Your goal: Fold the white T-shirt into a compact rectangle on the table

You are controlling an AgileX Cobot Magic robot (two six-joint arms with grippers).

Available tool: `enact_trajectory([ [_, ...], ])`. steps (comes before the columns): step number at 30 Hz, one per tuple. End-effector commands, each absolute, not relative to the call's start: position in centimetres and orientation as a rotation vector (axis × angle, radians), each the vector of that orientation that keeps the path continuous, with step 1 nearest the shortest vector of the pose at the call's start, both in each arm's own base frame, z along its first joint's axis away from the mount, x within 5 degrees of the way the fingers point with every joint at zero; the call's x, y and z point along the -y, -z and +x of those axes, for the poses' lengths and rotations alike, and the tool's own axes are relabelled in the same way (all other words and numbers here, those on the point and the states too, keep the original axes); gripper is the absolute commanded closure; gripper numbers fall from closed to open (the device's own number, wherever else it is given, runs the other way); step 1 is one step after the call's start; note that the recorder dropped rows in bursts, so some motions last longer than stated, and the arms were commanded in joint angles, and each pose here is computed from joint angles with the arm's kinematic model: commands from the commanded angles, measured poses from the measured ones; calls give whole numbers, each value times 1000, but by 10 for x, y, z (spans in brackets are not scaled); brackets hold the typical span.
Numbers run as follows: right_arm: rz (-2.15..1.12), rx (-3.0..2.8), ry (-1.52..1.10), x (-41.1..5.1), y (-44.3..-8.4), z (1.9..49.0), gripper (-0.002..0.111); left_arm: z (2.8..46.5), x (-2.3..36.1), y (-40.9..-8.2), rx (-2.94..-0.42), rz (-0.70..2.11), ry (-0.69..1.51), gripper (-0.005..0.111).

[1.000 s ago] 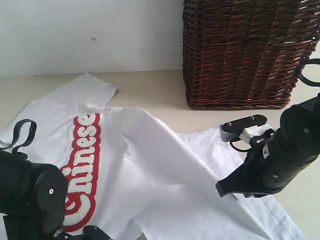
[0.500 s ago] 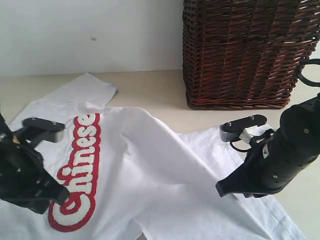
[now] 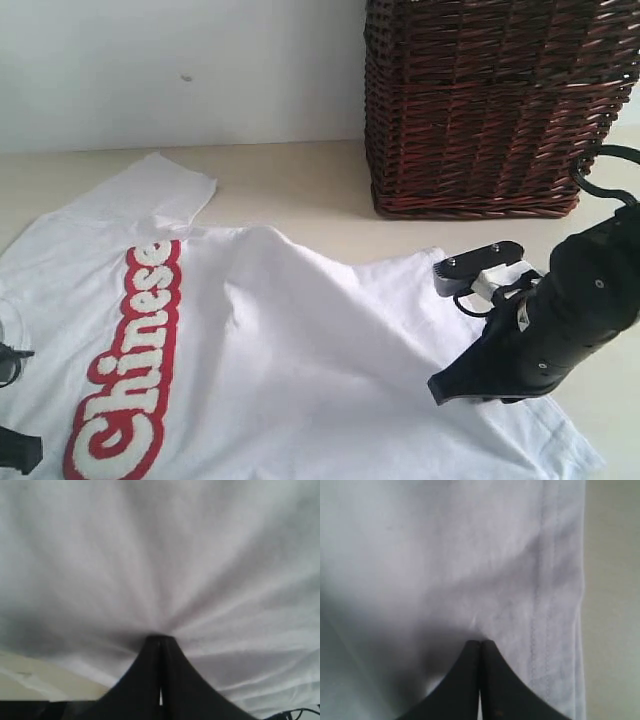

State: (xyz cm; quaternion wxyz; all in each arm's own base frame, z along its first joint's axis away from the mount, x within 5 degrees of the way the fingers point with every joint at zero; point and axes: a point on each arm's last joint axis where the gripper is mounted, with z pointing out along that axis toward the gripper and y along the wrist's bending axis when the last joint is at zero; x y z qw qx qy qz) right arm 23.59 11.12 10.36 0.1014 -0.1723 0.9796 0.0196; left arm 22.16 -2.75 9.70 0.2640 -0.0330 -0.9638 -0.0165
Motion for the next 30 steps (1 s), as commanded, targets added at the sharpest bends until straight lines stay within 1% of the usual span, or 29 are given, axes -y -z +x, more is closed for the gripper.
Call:
enact_trajectory([
  [1, -529, -2959, -18, -101, -87, 218, 108, 219, 7, -87, 2567, -50, 203, 107],
  [5, -486, -2977, -13, -98, -89, 213, 108, 227, -2, -94, 2621, 20, 234, 107],
  [13, -414, -3041, -13, -88, -78, 190, 108, 242, -1, -111, 2810, 73, 225, 107],
  [19, -320, -3062, -46, -86, -83, 180, 108, 264, 6, -137, 3061, 144, 118, 107],
  [25, -251, -3087, -70, -86, -91, 176, 108, 282, 7, -153, 3144, 120, 96, 107],
  [28, -206, -3151, -67, -85, -90, 170, 108, 294, 12, -165, 3239, 124, 16, 107],
  [30, -186, -3196, -57, -83, -88, 164, 108, 302, 17, -172, 3284, 104, -78, 107],
])
